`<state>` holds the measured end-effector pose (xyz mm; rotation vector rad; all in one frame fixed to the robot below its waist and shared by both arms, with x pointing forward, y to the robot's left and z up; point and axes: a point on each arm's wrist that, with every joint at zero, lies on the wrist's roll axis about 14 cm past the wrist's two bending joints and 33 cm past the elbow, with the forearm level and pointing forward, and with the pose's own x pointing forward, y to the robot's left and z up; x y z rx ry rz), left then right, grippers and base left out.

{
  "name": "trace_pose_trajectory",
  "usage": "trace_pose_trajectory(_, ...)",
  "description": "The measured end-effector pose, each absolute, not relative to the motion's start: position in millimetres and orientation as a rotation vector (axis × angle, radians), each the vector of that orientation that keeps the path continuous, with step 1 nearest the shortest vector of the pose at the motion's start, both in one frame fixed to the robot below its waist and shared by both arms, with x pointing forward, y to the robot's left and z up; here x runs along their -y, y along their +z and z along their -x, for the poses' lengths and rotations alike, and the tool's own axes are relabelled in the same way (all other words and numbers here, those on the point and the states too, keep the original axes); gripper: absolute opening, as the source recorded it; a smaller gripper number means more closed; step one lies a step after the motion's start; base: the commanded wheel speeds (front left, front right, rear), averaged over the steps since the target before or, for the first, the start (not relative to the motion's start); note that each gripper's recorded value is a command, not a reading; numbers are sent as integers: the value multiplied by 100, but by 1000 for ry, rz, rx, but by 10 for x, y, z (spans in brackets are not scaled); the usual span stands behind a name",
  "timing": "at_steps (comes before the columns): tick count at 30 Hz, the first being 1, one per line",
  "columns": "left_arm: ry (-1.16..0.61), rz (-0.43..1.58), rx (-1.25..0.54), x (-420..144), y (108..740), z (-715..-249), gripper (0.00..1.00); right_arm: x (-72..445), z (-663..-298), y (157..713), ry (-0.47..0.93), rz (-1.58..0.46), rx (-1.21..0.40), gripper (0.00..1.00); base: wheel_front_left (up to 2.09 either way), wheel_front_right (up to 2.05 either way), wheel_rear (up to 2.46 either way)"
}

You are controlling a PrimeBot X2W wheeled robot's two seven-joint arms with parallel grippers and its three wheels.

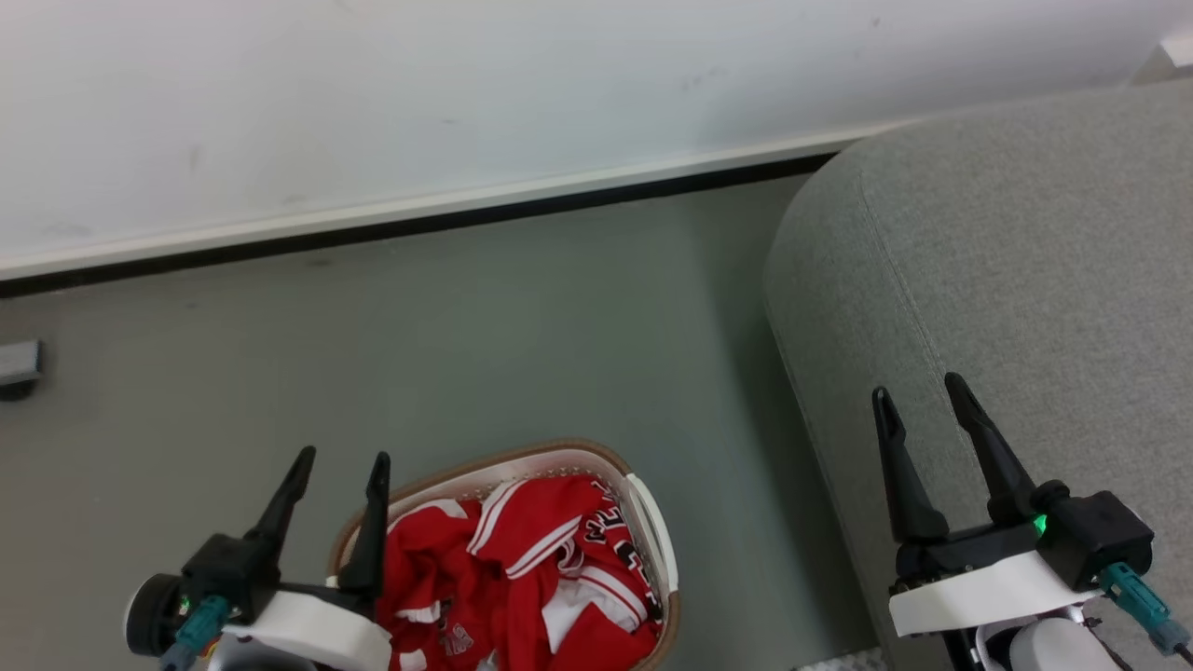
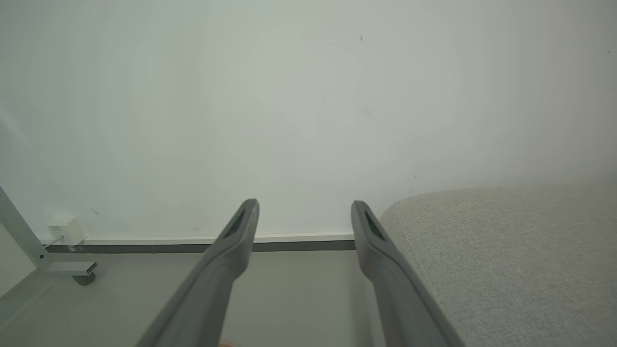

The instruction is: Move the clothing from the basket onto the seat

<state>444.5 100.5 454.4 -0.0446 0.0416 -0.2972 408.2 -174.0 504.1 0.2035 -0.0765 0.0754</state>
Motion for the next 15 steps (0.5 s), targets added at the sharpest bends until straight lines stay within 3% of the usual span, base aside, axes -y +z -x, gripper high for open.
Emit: trace_pose_trajectory(15, -551, -81, -521, -482, 2919, -4601, 100, 2245, -4389, 4705, -66, -187, 19, 100, 0, 0, 0)
